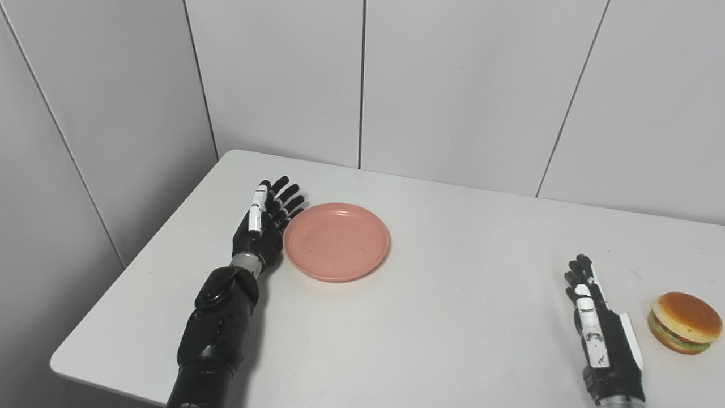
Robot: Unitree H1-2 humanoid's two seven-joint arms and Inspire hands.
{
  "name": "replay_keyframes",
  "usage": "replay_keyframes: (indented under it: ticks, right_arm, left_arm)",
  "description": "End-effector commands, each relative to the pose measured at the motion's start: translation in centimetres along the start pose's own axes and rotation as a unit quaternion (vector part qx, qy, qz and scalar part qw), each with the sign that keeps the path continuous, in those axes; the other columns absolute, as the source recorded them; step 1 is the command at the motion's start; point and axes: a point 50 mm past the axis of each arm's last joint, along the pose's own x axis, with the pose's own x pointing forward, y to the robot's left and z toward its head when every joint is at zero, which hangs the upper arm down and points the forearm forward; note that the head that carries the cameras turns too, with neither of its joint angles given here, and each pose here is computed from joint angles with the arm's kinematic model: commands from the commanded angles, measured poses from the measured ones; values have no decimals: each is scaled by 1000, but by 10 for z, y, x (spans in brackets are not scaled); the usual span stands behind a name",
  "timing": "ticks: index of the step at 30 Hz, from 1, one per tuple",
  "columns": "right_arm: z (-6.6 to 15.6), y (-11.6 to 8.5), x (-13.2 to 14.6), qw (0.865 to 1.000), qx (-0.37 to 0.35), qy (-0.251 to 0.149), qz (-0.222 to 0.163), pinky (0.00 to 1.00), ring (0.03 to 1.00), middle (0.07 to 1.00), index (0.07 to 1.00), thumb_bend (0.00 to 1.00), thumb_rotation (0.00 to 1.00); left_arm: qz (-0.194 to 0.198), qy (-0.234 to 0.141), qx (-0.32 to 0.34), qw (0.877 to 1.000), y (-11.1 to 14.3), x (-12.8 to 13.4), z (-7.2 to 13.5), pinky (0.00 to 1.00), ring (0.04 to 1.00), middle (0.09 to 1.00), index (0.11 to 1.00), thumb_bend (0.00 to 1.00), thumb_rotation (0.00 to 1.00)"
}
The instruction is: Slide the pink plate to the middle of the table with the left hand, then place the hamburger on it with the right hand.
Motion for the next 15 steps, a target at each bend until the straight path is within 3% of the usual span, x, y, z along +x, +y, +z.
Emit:
replay_keyframes:
  ticks: [1,15]
  right_arm:
    - [-20,11,-17,999,16,46,-4,1000,974,974,985,233,1000]
    - [-17,15,-17,998,24,51,-9,1000,972,973,980,263,1000]
  left_arm:
    - [1,38,-9,999,-8,1,-15,893,878,879,869,355,1000]
    - [-48,77,-21,996,-42,-9,-46,891,874,880,879,336,1000]
